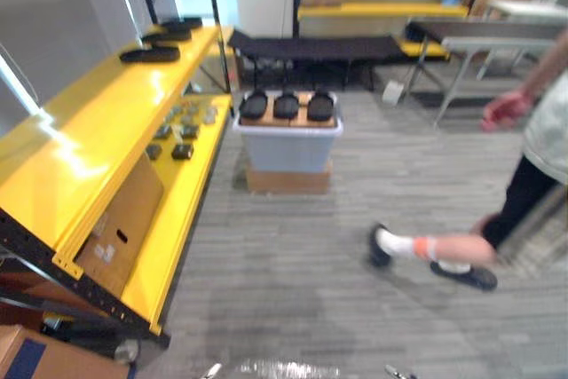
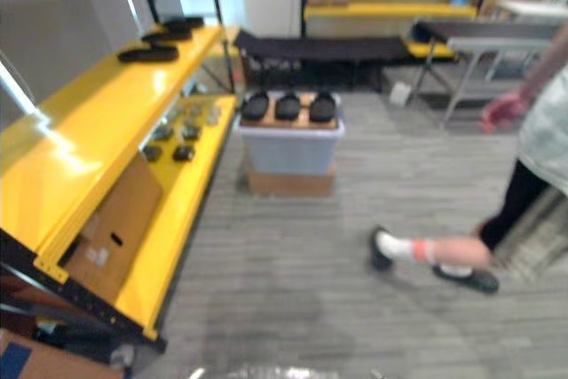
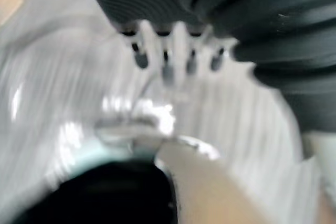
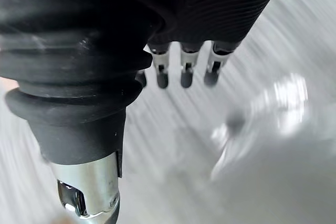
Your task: Walk over and take plastic housings, then place them on the shelf
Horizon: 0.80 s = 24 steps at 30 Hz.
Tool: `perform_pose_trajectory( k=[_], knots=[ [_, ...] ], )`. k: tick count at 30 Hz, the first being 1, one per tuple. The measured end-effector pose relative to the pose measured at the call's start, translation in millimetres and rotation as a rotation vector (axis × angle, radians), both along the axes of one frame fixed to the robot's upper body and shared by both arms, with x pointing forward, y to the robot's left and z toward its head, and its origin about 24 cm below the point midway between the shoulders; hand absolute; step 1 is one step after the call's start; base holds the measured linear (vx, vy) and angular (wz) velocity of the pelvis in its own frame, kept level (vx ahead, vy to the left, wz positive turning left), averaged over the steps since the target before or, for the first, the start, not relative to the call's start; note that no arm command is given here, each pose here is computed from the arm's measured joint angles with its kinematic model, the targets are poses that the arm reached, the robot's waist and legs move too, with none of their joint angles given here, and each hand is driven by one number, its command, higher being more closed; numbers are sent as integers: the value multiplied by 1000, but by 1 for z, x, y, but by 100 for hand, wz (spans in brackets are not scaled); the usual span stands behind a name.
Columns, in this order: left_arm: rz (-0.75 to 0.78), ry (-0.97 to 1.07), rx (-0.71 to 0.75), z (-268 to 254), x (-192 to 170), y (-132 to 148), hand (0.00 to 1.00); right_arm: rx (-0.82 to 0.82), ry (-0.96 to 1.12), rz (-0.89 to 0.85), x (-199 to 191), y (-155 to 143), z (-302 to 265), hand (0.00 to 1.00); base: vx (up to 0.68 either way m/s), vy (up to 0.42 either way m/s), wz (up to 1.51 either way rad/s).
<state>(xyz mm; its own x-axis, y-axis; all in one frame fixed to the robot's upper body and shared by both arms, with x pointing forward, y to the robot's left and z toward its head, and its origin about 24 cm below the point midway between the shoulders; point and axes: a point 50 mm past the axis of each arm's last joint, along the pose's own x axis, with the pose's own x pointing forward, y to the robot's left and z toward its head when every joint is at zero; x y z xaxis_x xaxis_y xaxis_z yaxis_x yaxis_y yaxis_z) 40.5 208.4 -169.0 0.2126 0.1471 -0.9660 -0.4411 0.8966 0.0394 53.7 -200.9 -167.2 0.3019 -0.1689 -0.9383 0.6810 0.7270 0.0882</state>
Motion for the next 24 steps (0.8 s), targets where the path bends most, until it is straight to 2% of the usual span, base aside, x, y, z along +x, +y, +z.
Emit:
perform_pose_trajectory(
  k=[3,7,15,24],
  knots=[
    [73,4,-22,-1,-1,-3,0,34,-11,-86,0,5,-1,0,83,48,3],
    [74,0,-31,-2,-1,-5,0,66,-21,-145,-2,7,-2,0,114,54,6],
    [102,-17,-33,-1,2,-1,0,61,-47,-110,8,12,-1,0,67,30,2],
    [106,-11,-32,-1,1,-2,0,70,-56,-72,16,14,0,0,-95,7,-4]
  ],
)
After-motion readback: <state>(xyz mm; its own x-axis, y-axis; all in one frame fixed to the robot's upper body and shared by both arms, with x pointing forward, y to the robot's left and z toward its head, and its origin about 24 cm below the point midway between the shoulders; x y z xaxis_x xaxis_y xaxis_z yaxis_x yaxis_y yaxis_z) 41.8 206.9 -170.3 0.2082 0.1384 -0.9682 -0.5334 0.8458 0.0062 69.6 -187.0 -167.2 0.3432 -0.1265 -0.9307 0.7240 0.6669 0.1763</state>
